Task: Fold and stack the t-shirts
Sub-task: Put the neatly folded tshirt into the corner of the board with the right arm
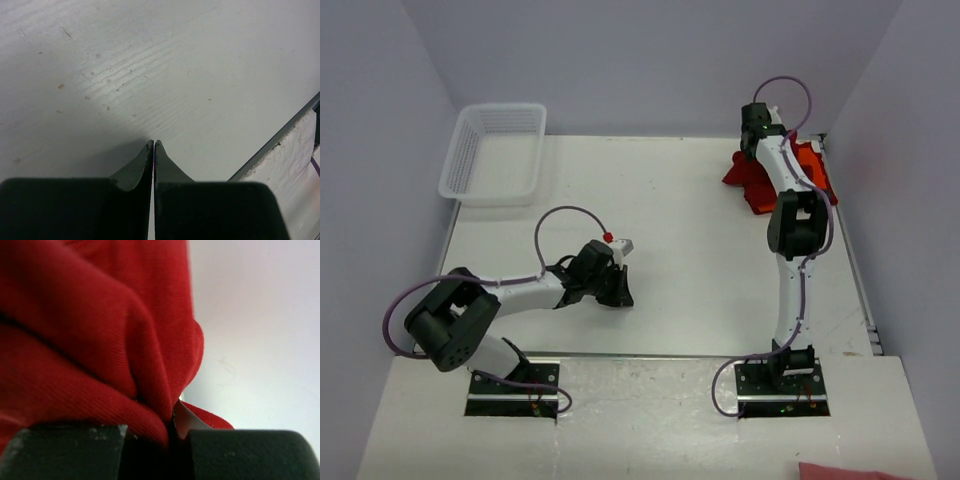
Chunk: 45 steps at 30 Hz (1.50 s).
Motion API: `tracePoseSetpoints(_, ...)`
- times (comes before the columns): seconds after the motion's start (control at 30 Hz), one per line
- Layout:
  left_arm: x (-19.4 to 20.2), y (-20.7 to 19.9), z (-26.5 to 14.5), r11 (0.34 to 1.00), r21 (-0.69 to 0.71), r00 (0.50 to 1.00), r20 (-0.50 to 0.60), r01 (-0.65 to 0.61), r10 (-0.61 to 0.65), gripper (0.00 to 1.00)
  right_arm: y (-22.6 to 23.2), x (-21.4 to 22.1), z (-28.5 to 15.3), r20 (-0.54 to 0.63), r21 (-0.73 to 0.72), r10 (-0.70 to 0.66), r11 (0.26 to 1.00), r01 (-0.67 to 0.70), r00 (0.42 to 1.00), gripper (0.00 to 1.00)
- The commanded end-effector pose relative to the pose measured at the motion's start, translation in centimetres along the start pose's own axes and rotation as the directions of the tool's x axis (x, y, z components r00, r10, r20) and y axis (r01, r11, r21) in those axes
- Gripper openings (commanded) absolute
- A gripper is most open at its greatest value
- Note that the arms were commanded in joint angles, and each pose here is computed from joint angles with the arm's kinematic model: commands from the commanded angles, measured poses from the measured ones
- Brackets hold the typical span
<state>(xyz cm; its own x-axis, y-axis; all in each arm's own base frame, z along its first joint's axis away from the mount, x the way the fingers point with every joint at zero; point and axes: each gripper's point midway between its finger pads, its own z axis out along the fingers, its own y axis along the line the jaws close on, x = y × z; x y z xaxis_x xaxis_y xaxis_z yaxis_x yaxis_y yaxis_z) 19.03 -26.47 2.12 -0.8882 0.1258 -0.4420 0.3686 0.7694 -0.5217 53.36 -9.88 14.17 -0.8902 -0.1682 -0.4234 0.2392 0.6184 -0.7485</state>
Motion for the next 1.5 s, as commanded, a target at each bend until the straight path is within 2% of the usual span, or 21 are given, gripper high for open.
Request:
tracePoseSetpoints(0.0, 0.4, -0.9, 0.6, 1.000, 0.026, 1.000, -0.012, -0.008, 0.008, 0.01, -1.5, -2.1, 1.6, 0.038, 0.019, 0.059, 0.998, -0.060, 0.998, 0.00)
tracePoseSetpoints(0.23, 3.1, -0.3, 2.0, 1.000, -0.013, 0.994, -0.105, -0.015, 0.014, 0.00, -3.2, -1.7, 5.8, 0.023, 0.054, 0.075, 0.996, -0.076, 0.997, 0.00)
tracePoseSetpoints(0.47, 2.8, -0.7, 2.7, 0.999, -0.027, 0.992, -0.127, -0.023, 0.019, 0.00, -5.0, -2.0, 7.4, 0.037, 0.052, 0.135, 0.989, -0.137, 0.990, 0.00)
tracePoseSetpoints(0.6, 2.8, -0.8, 2.7, 0.999, -0.042, 0.990, -0.141, -0.025, 0.018, 0.00, -3.9, -1.1, 8.2, 0.016, -0.025, 0.167, 0.986, -0.166, 0.986, 0.01)
tracePoseSetpoints(0.67, 2.7, -0.8, 2.8, 0.999, -0.046, 0.989, -0.145, -0.028, 0.021, 0.00, -3.8, -0.9, 8.9, 0.004, -0.001, 0.165, 0.986, -0.165, 0.986, 0.62)
tracePoseSetpoints(0.7, 2.8, -0.8, 2.8, 0.998, -0.050, 0.988, -0.153, -0.030, 0.022, 0.00, -4.7, -1.2, 8.8, 0.010, 0.029, 0.182, 0.983, -0.182, 0.983, 0.68)
tracePoseSetpoints(0.73, 2.9, -0.9, 2.8, 0.998, -0.052, 0.987, -0.156, -0.034, 0.025, 0.00, -4.8, -1.1, 8.9, 0.010, 0.031, 0.199, 0.979, -0.200, 0.980, 0.66)
tracePoseSetpoints(0.8, 3.0, -0.7, 2.7, 0.997, -0.062, 0.987, -0.160, -0.036, 0.025, 0.00, -6.1, -1.4, 8.5, 0.021, 0.042, 0.249, 0.967, -0.250, 0.968, 0.70)
tracePoseSetpoints(0.83, 3.0, -0.6, 2.7, 0.997, -0.068, 0.987, -0.159, -0.036, 0.025, 0.00, -7.0, -1.5, 8.2, 0.031, 0.078, 0.293, 0.953, -0.294, 0.956, 0.75)
tracePoseSetpoints(0.87, 3.2, -0.5, 2.6, 0.997, -0.070, 0.986, -0.163, -0.037, 0.025, 0.00, -7.8, -2.0, 7.8, 0.053, 0.088, 0.316, 0.944, -0.319, 0.947, 0.84)
tracePoseSetpoints(0.93, 3.3, -0.7, 2.5, 0.997, -0.066, 0.987, -0.158, -0.036, 0.025, 0.00, -9.0, -3.7, 6.0, 0.117, 0.055, 0.360, 0.928, -0.368, 0.926, 0.88)
tracePoseSetpoints(1.0, 3.4, -0.8, 2.4, 0.997, -0.066, 0.988, -0.152, -0.033, 0.023, 0.00, -9.3, -5.4, 3.9, 0.177, 0.028, 0.351, 0.932, -0.361, 0.920, 0.98)
tracePoseSetpoints(1.03, 3.4, -0.9, 2.4, 0.997, -0.064, 0.988, -0.151, -0.032, 0.022, 0.00, -9.6, -5.9, 3.2, 0.196, 0.033, 0.348, 0.932, -0.361, 0.917, 0.99)
tracePoseSetpoints(1.17, 3.6, -1.2, 2.3, 0.998, -0.059, 0.990, -0.143, -0.027, 0.019, 0.00, -8.6, -7.5, 0.4, 0.223, -0.038, 0.341, 0.939, -0.341, 0.913, 0.99)
tracePoseSetpoints(1.3, 3.8, -1.7, 2.4, 0.999, -0.043, 0.991, -0.131, -0.021, 0.015, 0.00, -5.9, -6.4, -1.4, 0.161, -0.211, 0.376, 0.916, -0.340, 0.912, 0.99)
tracePoseSetpoints(1.37, 4.0, -1.7, 2.6, 0.999, -0.050, 0.991, -0.133, -0.022, 0.015, 0.00, -4.0, -5.4, -2.5, 0.110, -0.321, 0.415, 0.875, -0.363, 0.903, 0.97)
tracePoseSetpoints(1.4, 3.7, -1.8, 2.6, 0.998, -0.057, 0.992, -0.120, -0.034, 0.027, 0.00, -3.3, -5.1, -3.0, 0.076, -0.363, 0.457, 0.840, -0.402, 0.886, 0.88)
tracePoseSetpoints(1.47, 2.1, -2.0, 2.8, 0.994, -0.080, 0.995, -0.066, -0.074, 0.069, 0.00, -2.2, -4.2, -3.6, 0.019, -0.427, 0.465, 0.804, -0.413, 0.885, 0.17)
